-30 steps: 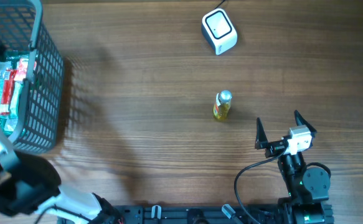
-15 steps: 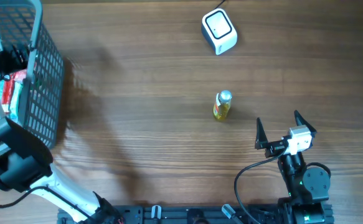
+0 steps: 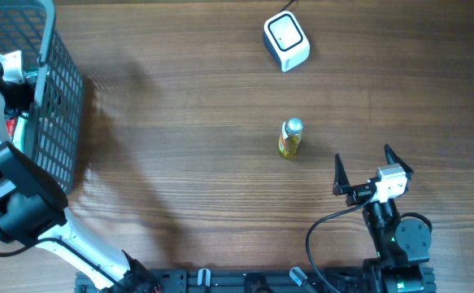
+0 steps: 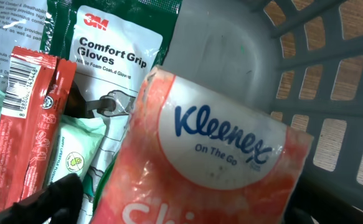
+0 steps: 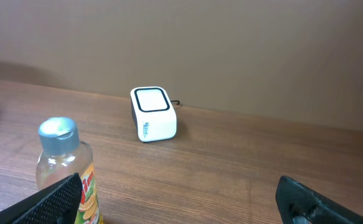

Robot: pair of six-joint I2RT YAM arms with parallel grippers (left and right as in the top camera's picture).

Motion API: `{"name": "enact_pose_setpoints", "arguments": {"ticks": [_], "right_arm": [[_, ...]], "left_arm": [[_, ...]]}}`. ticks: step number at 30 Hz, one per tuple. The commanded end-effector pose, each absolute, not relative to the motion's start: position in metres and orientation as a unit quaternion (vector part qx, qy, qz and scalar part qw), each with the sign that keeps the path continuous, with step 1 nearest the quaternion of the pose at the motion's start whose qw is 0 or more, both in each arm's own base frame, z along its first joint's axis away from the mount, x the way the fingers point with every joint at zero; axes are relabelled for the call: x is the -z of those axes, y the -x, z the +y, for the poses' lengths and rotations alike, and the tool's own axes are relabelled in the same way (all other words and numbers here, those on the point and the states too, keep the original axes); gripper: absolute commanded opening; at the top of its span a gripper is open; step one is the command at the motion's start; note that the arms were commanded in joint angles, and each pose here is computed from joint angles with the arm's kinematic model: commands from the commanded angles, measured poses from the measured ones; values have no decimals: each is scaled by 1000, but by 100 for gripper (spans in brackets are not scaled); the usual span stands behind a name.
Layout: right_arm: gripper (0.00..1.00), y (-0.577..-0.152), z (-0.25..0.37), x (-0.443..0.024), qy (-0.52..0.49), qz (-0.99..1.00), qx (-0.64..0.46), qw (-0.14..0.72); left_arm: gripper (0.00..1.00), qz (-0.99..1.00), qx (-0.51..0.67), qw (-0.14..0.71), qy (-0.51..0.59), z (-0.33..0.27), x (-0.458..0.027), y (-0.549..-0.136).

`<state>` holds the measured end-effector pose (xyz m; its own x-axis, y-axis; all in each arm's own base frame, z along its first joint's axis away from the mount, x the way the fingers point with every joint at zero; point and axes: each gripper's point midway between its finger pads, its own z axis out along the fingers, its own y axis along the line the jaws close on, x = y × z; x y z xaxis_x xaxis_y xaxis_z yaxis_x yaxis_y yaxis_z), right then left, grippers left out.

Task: Scan the item barcode
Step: 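Return the left gripper to the basket and grasp the Kleenex pack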

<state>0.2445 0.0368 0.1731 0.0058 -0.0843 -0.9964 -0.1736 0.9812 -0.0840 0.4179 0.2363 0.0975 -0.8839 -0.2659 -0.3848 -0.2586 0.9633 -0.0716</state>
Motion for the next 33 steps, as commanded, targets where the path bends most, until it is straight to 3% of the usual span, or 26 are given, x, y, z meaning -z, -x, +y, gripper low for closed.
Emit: {"name": "enact_pose_setpoints", "arguments": {"ticks": [1, 9, 16, 21, 25, 33], "right_arm": [[100, -244, 36, -175, 95, 701, -25, 707], [100, -244, 36, -175, 95, 701, -25, 707], [100, -244, 36, -175, 95, 701, -25, 707], [100, -244, 36, -175, 94, 701, -25, 707], [100, -244, 35, -175, 94, 701, -25, 707], [100, -244, 35, -175, 94, 701, -25, 707]], "left_arm": [[84, 972, 12, 196, 127, 234, -90, -419], [82, 973, 15, 190, 128, 234, -81, -418], [41, 973, 16, 189, 131, 233, -81, -417], [40, 968, 13, 203, 150, 235, -94, -418], [39, 959, -2, 240, 149, 238, -129, -422], [36, 912, -64, 383, 135, 237, -256, -421]]}}
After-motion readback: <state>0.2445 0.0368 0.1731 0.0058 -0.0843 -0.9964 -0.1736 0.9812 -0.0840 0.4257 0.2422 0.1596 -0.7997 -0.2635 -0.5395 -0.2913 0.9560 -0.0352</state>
